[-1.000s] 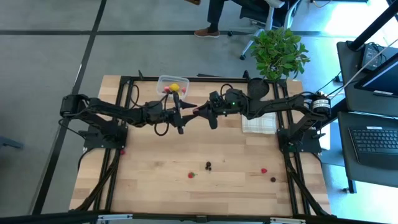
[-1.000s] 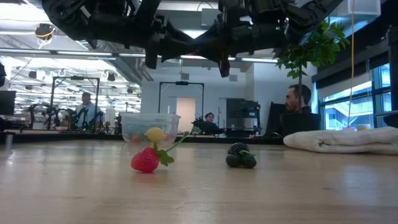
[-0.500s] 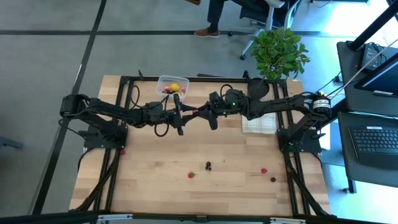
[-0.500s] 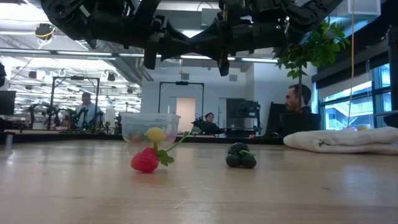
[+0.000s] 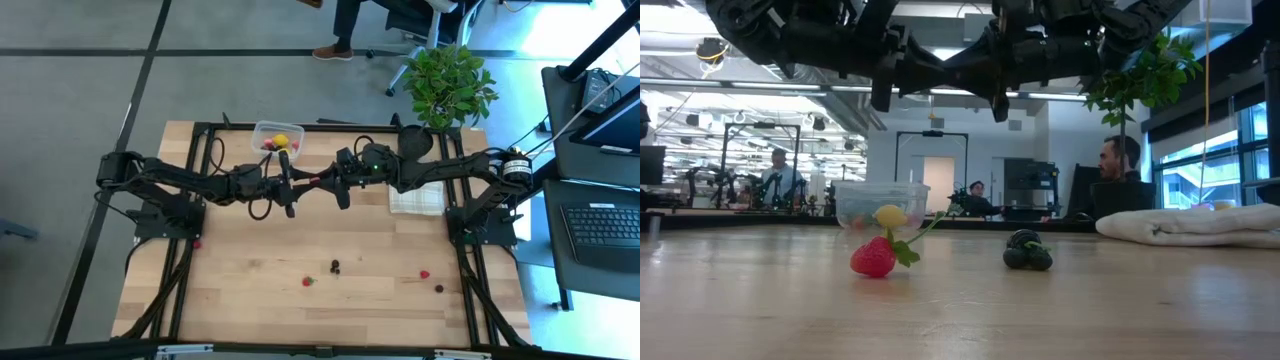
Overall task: Pick and placing Produce into tupperware
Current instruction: Put the pink peach into the transparent bin, then put the top black cherry into the transparent bin
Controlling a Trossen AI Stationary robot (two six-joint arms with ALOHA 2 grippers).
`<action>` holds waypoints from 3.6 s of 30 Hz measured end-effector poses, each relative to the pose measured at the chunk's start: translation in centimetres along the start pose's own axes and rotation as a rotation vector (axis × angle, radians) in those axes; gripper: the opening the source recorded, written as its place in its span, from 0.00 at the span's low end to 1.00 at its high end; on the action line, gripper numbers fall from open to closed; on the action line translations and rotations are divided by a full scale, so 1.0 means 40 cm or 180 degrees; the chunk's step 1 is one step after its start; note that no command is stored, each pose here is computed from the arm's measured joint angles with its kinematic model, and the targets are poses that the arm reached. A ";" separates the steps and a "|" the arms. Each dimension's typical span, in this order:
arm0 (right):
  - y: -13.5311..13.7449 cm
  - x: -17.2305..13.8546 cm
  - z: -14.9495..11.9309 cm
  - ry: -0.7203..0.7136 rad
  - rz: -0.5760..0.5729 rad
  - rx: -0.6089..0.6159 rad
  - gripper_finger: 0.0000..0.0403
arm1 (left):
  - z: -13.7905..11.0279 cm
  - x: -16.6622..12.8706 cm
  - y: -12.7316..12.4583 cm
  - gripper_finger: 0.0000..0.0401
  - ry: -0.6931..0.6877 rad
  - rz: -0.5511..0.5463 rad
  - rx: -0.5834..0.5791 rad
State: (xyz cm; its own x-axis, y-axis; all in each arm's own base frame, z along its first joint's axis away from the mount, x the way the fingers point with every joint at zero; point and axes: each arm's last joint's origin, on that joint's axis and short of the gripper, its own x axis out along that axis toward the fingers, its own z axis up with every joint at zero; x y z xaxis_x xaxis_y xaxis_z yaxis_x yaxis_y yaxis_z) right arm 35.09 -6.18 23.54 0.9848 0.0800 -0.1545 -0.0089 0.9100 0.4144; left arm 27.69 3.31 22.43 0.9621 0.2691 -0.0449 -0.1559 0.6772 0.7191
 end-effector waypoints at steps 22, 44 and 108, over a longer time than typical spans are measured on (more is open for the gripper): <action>-0.039 -0.050 -0.060 0.1147 -0.0501 0.0218 0.62 | -0.064 0.000 0.045 0.21 0.1072 0.0922 -0.0532; -0.045 -0.056 -0.068 0.1257 -0.0654 0.0169 0.62 | -0.286 -0.024 0.302 0.19 0.3222 0.0593 -0.2829; 0.048 -0.040 -0.124 0.1695 -0.0146 -0.0631 0.62 | 0.066 -0.024 0.164 0.58 0.0666 -0.1230 -0.2228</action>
State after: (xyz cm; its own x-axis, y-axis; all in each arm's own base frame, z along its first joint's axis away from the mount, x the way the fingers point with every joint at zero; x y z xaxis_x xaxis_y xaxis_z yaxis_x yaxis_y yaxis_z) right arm 32.61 -2.55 20.14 0.7618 0.1859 -0.6205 -0.0513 0.9723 0.2282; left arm 26.32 5.70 29.04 0.9256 0.0048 -0.3785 0.0076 0.9995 0.0312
